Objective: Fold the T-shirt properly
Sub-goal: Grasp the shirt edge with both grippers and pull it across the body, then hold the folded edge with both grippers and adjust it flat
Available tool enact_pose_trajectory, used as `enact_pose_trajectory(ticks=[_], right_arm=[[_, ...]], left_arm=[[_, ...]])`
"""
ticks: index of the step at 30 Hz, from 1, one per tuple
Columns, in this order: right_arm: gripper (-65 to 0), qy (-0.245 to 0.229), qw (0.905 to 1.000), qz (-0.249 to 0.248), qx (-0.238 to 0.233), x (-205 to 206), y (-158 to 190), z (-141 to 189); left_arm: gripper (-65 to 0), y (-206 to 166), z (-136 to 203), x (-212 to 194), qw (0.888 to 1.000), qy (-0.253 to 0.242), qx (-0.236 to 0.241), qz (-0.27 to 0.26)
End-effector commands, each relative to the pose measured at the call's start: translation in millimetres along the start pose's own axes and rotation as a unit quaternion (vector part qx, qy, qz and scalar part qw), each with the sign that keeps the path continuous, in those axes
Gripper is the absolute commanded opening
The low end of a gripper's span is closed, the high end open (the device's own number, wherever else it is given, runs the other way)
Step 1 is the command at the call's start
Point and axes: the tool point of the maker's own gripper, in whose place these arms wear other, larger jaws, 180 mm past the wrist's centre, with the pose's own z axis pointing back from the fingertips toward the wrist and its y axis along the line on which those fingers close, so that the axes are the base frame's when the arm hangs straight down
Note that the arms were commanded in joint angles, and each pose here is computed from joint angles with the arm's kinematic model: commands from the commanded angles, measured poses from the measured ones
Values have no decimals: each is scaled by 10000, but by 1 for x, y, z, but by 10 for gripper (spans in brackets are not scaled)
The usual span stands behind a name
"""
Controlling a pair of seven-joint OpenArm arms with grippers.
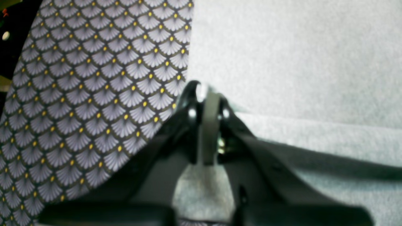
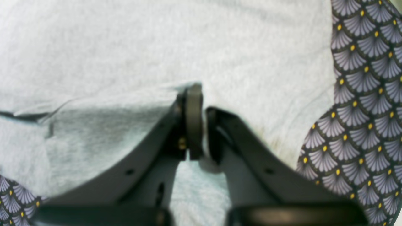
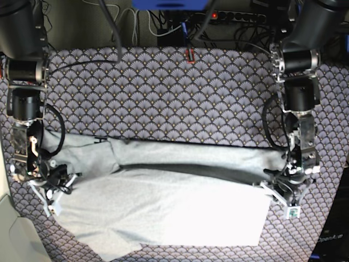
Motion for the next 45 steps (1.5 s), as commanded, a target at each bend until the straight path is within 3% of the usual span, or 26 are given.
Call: enact_pose_trajectory(ticks=[1, 7, 12, 16, 21, 26, 38, 45], right_arm=[[-553, -333, 9994, 37, -102, 28, -12, 9], [-318, -198, 9995, 255, -14, 22, -1, 4], [-288, -92, 9994, 337, -10, 12, 0, 3], [-288, 45, 9992, 355, -192, -6, -21, 11], [-288, -142, 9977, 378, -548, -25, -49, 42], [-288, 41, 9976, 103, -677, -61, -62, 50], [-288, 209, 9973, -173, -682, -111, -63, 50], [-288, 268, 9973, -179, -665, -118, -61, 50]], left_arm=[[-585, 9, 3, 31, 9992, -380, 81, -24], [-322, 16, 4, 31, 9992, -389, 134, -16], [-224, 19, 7, 12, 9996, -246, 155, -37], [-222, 29, 11, -28, 9997, 68, 247, 4], [-222, 52, 25, -67, 9979, 268, 452, 383], [-222, 53, 29, -80, 9956, 280, 335, 832], [-222, 56, 32, -87, 9949, 324, 357, 890], [-222, 56, 32, -89, 9948, 346, 357, 894]])
